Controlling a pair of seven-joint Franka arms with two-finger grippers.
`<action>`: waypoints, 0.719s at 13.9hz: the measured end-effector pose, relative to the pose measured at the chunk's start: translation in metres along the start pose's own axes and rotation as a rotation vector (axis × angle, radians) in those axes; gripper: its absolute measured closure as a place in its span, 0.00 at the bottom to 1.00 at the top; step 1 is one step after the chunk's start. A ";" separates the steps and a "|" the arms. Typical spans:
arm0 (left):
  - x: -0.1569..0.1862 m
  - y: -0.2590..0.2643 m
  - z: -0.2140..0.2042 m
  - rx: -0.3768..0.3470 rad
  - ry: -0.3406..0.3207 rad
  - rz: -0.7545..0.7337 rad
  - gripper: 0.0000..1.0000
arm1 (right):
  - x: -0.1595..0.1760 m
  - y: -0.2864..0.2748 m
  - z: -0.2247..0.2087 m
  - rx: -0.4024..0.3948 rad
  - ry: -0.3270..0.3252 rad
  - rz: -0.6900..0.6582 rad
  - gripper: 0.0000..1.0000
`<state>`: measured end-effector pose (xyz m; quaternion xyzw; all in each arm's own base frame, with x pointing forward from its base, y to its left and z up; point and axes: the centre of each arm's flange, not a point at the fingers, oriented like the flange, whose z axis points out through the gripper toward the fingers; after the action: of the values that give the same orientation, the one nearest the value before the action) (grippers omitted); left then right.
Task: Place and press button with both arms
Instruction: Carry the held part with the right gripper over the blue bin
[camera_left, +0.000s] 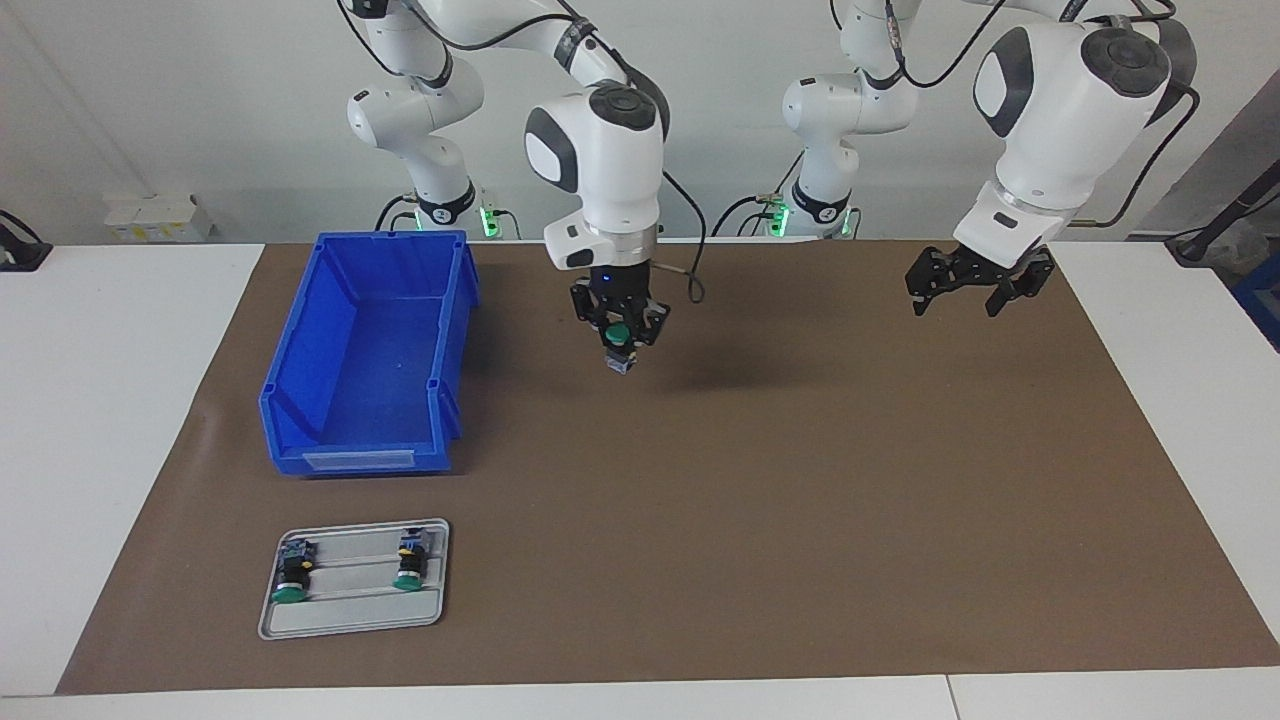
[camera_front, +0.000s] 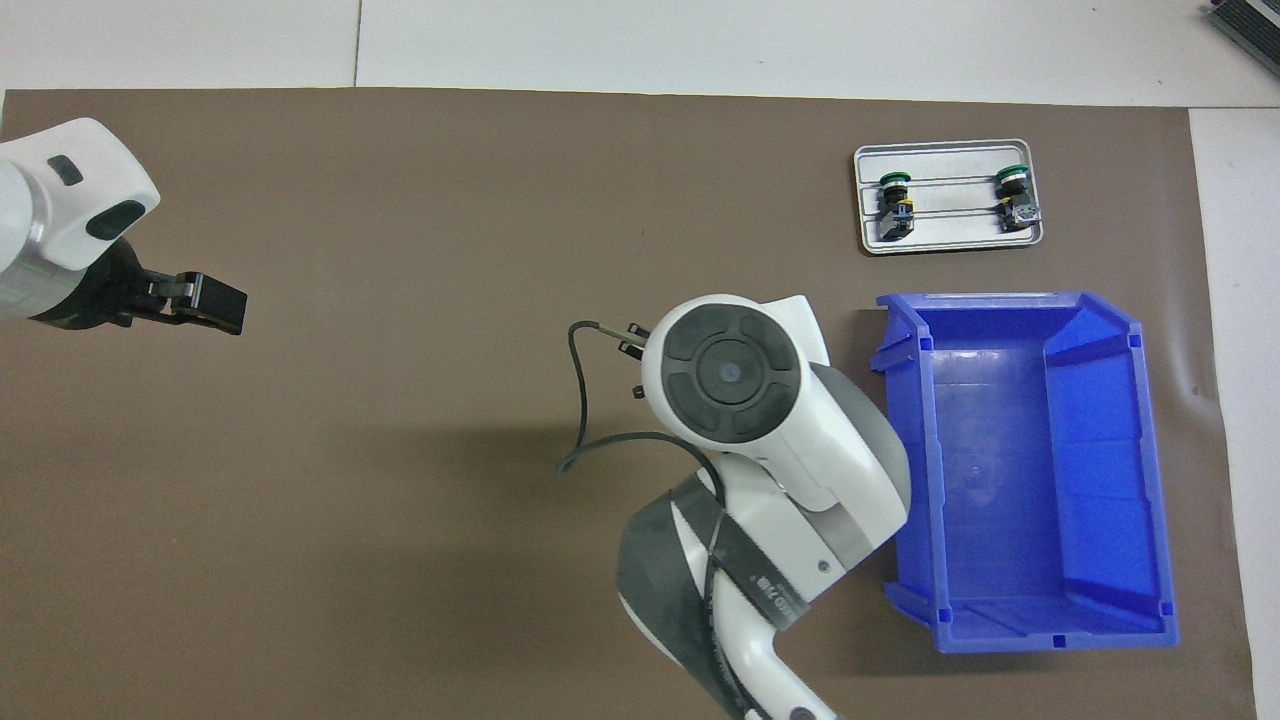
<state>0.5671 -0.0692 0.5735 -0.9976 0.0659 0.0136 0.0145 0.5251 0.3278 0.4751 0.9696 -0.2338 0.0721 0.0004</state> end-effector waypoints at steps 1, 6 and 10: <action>0.000 0.000 0.000 0.000 0.000 0.000 0.00 | 0.014 0.021 -0.005 -0.002 0.003 -0.034 0.64; 0.000 0.000 0.000 0.000 0.000 0.000 0.00 | 0.083 0.120 -0.028 -0.048 -0.015 -0.184 0.64; 0.000 0.000 0.000 0.000 0.000 0.000 0.00 | 0.134 0.184 -0.018 -0.056 -0.043 -0.298 0.64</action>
<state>0.5671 -0.0692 0.5734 -0.9976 0.0659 0.0136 0.0145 0.5571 0.1040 0.5058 0.9945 -0.0891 0.0437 0.0329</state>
